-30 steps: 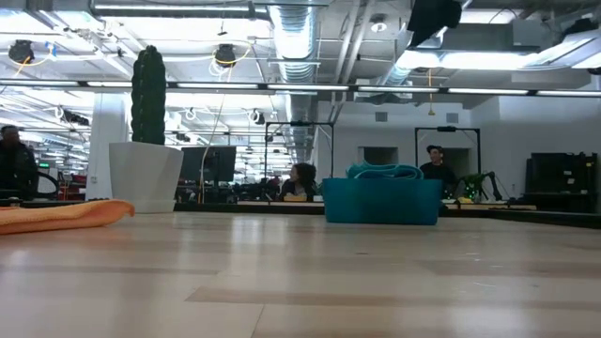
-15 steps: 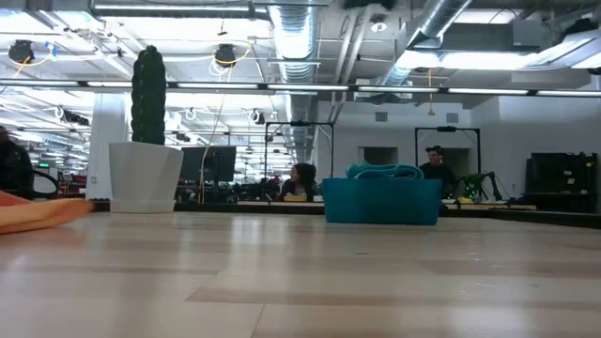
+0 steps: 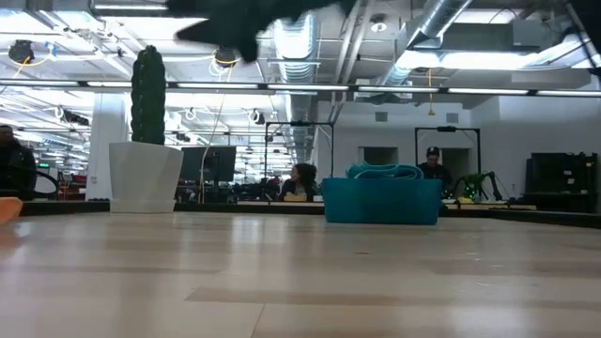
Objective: Fold microfiber towels
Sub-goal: Fold the orange towel
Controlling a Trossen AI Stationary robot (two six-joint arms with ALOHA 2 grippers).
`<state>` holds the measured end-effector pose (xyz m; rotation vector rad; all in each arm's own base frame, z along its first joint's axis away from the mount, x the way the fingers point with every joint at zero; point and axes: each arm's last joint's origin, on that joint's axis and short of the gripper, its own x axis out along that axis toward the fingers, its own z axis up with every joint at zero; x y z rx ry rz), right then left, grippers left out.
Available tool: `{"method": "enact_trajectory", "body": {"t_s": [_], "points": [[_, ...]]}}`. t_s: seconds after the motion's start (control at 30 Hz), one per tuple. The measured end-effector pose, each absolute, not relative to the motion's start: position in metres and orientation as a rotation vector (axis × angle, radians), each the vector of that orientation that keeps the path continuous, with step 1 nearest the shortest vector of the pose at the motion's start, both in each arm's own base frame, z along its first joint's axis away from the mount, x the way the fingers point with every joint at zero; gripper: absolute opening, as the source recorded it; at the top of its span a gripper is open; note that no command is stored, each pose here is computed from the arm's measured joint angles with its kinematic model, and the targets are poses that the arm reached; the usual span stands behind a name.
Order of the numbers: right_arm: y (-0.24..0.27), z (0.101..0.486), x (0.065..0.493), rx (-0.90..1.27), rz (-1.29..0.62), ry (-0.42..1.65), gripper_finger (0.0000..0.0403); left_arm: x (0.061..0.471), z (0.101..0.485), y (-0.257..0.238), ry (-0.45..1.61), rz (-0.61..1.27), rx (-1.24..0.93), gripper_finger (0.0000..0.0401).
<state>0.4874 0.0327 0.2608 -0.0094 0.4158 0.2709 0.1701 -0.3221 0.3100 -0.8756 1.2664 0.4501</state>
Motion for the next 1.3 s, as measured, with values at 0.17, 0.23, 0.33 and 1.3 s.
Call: {"method": "enact_trajectory", "body": {"t_s": [0.17,0.23,0.33,1.3], "points": [[0.036,0.218,0.524,0.102,0.248,0.477,0.0258,0.172,0.310,-0.323,1.305,0.412,-0.858,0.0000],[0.037,0.205,0.536,0.131,0.241,0.483,0.0258,0.174,0.310,-0.322,1.314,0.382,-0.822,0.0000],[0.036,0.189,0.550,0.148,0.234,0.490,0.0258,0.178,0.310,-0.319,1.318,0.330,-0.753,0.0000],[-0.003,0.303,0.501,0.097,0.373,0.613,0.0258,0.267,0.438,-0.180,1.140,-0.117,-0.248,0.0000]]}}
